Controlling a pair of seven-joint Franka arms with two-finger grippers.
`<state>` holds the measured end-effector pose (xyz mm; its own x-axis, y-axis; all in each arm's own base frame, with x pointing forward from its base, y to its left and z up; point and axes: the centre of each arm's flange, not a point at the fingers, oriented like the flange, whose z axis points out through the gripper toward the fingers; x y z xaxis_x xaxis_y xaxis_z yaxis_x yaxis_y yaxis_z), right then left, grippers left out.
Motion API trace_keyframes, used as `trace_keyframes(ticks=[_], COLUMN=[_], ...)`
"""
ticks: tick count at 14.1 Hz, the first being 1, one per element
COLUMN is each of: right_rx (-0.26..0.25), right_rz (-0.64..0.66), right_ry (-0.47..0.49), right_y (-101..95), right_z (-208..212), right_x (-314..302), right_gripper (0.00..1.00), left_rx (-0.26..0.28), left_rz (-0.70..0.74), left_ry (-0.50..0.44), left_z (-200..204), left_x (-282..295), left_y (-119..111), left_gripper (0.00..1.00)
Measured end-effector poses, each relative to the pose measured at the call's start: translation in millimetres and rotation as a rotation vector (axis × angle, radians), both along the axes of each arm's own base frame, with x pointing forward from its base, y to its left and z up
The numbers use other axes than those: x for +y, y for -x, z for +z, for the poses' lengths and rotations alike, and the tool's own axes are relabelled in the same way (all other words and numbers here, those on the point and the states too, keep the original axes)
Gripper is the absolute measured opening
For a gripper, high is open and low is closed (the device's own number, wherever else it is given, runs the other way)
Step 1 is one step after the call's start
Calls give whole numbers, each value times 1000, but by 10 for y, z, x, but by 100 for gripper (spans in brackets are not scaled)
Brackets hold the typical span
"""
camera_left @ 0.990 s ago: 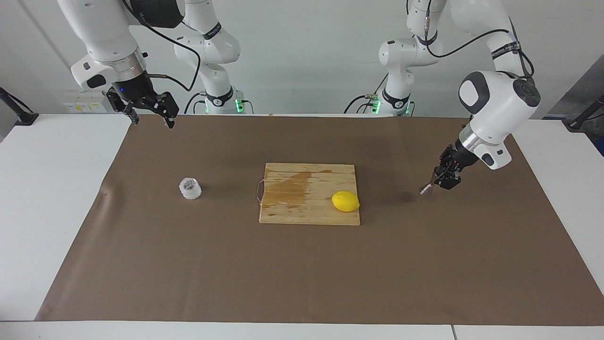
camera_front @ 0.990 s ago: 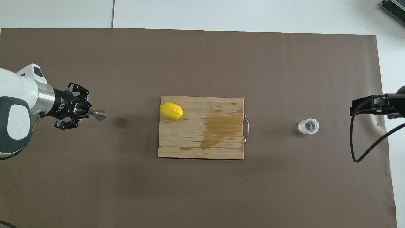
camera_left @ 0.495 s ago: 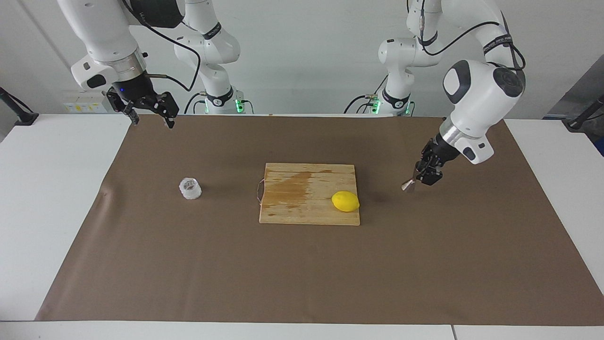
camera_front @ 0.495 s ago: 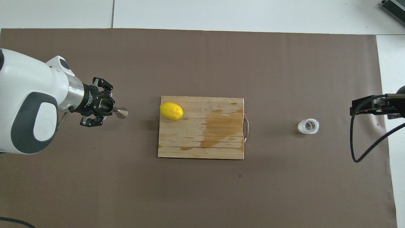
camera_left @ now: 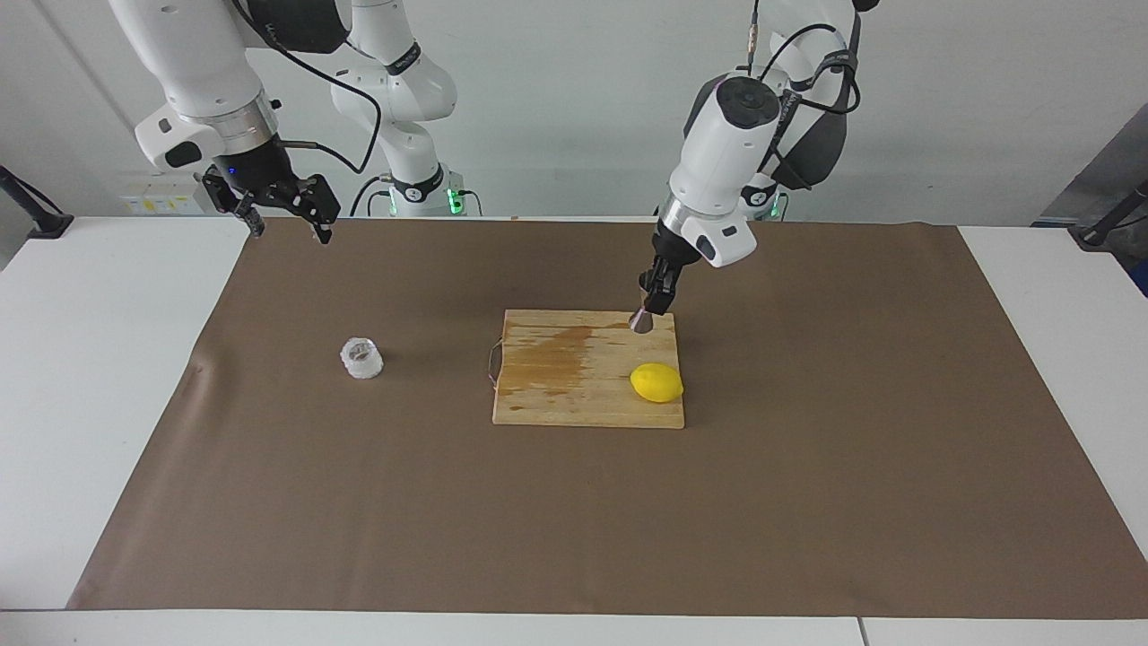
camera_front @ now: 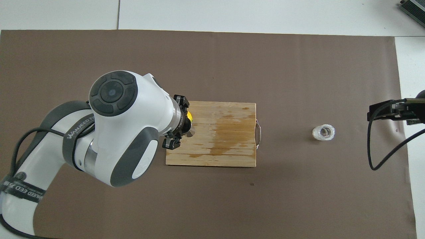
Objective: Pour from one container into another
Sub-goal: 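Lift the steel cup with the left gripper and carry it over the board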
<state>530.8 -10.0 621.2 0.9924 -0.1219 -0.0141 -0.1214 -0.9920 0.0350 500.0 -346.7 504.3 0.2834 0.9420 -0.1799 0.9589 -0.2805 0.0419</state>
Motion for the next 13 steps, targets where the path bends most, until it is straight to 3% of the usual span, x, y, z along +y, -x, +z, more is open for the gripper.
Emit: trace_keyframes(ticks=[5, 13], right_rx=[0, 0], right_rz=[0, 0], right_ry=[0, 0], right_y=[0, 0], right_z=[0, 0], right_x=[0, 0], right_gripper=[100, 100], left_rx=[0, 13], left_rz=[12, 62], left_ry=[12, -76], left_z=[-43, -834], left_x=[-403, -1253], left_y=[73, 169], left_gripper=[40, 40])
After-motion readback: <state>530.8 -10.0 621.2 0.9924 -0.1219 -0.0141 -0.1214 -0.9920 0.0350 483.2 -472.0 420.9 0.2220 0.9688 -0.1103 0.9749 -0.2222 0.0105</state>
